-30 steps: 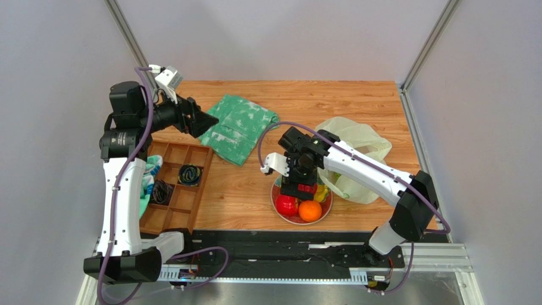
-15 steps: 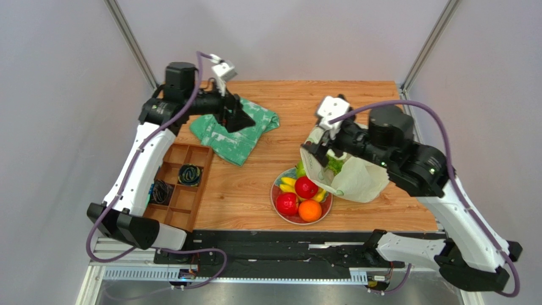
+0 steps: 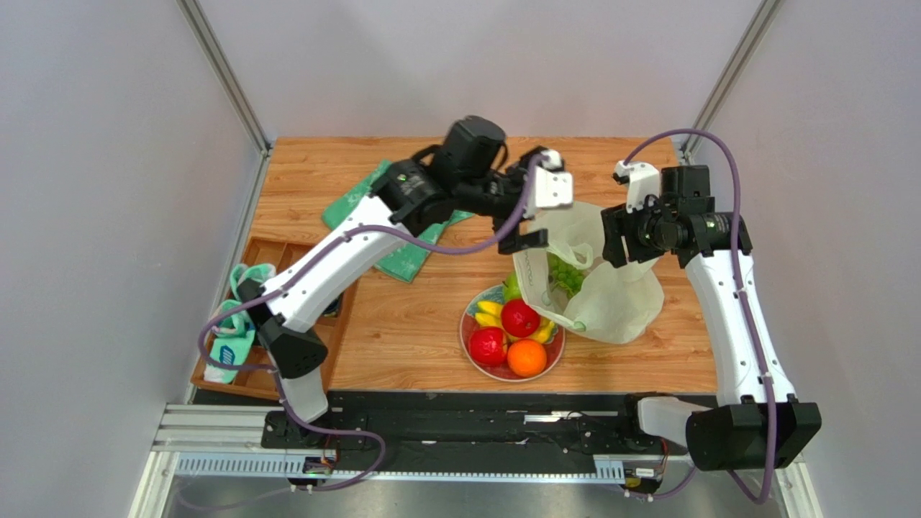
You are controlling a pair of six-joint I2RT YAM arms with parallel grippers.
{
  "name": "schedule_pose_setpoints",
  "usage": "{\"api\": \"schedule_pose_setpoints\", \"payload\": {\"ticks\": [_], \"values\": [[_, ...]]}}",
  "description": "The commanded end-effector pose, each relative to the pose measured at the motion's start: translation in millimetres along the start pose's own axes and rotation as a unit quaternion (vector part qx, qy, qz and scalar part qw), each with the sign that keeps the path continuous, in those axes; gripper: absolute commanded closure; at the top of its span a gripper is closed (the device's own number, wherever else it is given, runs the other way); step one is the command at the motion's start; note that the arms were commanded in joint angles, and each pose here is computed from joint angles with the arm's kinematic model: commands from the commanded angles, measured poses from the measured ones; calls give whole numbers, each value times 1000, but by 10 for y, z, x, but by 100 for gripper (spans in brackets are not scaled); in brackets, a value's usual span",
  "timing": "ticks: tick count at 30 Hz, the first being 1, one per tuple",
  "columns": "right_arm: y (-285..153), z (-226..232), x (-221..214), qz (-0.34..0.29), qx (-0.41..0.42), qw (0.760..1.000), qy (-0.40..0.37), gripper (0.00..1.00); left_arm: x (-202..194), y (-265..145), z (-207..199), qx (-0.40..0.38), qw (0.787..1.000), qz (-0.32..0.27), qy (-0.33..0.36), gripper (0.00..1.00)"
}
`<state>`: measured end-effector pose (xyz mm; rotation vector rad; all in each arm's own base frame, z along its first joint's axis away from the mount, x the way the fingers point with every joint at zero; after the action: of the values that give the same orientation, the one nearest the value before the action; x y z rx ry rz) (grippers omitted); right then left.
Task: Take the fake fruits out of the plastic bag
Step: Adjust the plastic bag at the center of the board.
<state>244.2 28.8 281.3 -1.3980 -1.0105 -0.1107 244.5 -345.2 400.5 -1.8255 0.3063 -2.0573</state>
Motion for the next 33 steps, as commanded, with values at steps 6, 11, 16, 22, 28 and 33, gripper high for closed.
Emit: {"api": "schedule_pose_setpoints", "payload": {"ticks": [6, 11, 16, 22, 28, 33], "values": [[-126, -33, 121, -60, 75, 994, 53, 36, -194, 951, 149, 68, 967, 81, 233, 2], [124, 243, -31, -78, 185, 978, 55, 38, -359, 1298, 407, 134, 957, 121, 226, 19], [540, 215, -53, -70, 213, 973, 54, 38, -218, 944, 536, 196, 971, 86, 107, 100], [778, 40, -430, 81, 178, 981, 8, 51, -314, 545, 711, 249, 963, 66, -80, 100], [486, 13, -896, 182, 119, 974, -66, 57, -470, 357, 526, 243, 957, 64, -149, 100], [213, 153, -801, 131, 133, 980, -70, 55, -700, 426, 369, 208, 957, 88, -180, 100]]}}
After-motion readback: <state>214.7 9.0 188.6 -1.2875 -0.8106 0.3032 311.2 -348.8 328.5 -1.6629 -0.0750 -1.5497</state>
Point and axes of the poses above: each gripper's point midway between its finger pads, its own y axis out along the fingers, its own z axis along the line the jaws close on, x = y × z, the point moved 6 cm from there along -y, back along the fingers, and after that the axes turned 11 degrees about -y, right-handed, at the moved point
